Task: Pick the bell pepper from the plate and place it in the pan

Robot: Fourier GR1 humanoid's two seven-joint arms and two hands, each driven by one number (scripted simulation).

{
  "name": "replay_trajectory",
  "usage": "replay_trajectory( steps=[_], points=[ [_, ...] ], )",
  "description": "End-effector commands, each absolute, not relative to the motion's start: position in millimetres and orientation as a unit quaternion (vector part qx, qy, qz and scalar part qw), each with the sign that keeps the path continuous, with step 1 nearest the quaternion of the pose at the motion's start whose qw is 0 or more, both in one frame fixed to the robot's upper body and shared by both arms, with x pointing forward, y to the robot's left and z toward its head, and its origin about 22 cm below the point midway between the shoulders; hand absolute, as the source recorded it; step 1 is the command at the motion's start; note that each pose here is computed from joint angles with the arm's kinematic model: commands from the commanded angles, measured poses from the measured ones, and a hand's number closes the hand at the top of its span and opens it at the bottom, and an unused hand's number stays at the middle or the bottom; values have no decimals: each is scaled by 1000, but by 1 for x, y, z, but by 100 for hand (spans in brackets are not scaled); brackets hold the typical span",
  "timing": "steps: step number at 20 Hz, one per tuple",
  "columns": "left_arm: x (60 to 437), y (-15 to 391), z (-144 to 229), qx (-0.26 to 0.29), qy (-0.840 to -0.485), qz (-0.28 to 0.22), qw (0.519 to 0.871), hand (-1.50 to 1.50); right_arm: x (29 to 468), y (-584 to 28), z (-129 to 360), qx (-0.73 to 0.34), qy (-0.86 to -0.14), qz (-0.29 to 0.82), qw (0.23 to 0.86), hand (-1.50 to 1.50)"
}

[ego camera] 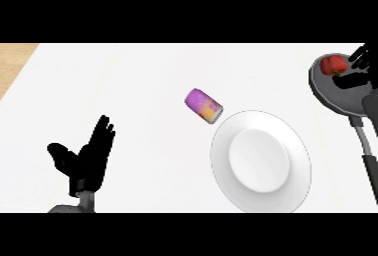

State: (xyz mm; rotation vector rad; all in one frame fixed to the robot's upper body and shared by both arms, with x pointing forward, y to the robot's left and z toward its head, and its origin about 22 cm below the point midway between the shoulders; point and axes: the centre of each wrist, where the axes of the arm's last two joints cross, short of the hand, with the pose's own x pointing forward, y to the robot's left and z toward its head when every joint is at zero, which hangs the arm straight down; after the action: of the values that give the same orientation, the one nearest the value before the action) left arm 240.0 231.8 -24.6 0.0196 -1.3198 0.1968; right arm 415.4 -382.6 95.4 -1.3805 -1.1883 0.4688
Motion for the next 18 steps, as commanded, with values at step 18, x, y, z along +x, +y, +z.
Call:
replay_trajectory(
  steps=[18],
  points=[
    [234, 226, -36, 5, -589, 102, 801, 0, 406, -421, 104, -339, -701, -43, 627, -150]
  ],
)
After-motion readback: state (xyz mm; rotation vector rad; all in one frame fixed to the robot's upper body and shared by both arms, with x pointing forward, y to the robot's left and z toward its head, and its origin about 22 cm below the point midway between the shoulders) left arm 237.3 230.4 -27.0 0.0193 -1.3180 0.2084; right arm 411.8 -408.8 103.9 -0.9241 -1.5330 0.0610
